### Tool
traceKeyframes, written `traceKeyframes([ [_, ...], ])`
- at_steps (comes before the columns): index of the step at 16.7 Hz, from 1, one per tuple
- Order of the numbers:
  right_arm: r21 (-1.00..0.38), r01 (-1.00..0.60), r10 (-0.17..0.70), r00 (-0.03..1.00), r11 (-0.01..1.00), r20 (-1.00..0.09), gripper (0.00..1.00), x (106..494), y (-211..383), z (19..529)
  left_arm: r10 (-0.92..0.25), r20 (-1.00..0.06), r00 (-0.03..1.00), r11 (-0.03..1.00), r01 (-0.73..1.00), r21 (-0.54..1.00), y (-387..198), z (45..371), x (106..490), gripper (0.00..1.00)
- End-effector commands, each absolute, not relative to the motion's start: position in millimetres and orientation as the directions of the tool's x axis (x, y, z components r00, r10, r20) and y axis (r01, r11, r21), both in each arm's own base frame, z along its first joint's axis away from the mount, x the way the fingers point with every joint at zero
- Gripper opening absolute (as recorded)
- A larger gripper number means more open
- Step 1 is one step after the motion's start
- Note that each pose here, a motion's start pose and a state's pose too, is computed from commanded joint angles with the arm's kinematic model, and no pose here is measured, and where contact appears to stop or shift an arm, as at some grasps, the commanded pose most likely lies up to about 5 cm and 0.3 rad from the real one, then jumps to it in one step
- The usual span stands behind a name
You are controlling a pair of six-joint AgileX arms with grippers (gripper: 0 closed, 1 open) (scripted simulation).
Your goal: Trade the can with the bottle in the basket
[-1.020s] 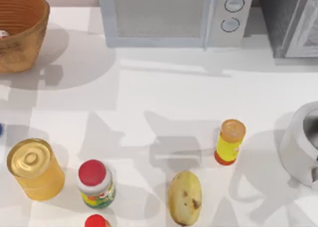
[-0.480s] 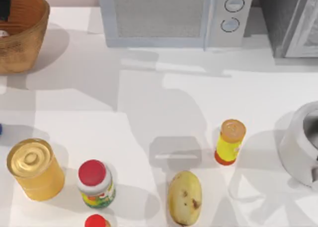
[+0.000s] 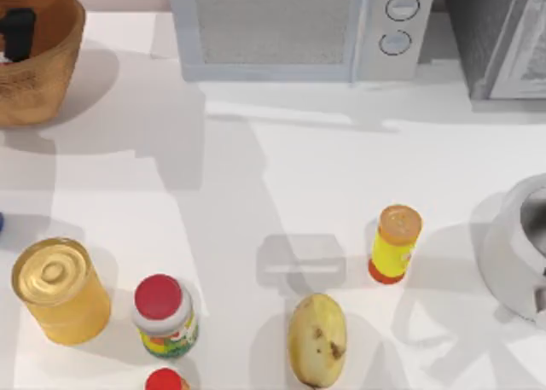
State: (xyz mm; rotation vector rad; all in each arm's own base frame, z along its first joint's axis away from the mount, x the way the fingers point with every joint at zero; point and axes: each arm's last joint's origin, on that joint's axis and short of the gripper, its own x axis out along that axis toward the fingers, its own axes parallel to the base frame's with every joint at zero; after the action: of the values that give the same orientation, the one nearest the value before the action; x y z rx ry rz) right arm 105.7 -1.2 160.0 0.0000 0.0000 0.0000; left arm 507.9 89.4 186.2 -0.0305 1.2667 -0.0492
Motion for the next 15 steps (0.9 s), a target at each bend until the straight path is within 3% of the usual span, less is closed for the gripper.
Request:
traceKeyframes([
  [5, 0.0, 0.0, 0.0, 1.0, 1.0, 0.0, 1.0, 106, -1, 160, -0.055, -0.953, 0.299, 0.998, 0.025, -0.05, 86, 185, 509, 1.0],
  [11, 0.0, 0.0, 0.0, 1.0, 1.0, 0.0, 1.0, 106, -1, 160, -0.054, -0.953, 0.299, 0.999, 0.02, -0.05, 87, 135, 524, 1.0],
  [15, 0.0, 0.0, 0.0, 1.0, 1.0, 0.0, 1.0, 106, -1, 160, -0.054, -0.953, 0.299, 0.999, 0.02, -0.05, 86, 129, 526, 1.0],
])
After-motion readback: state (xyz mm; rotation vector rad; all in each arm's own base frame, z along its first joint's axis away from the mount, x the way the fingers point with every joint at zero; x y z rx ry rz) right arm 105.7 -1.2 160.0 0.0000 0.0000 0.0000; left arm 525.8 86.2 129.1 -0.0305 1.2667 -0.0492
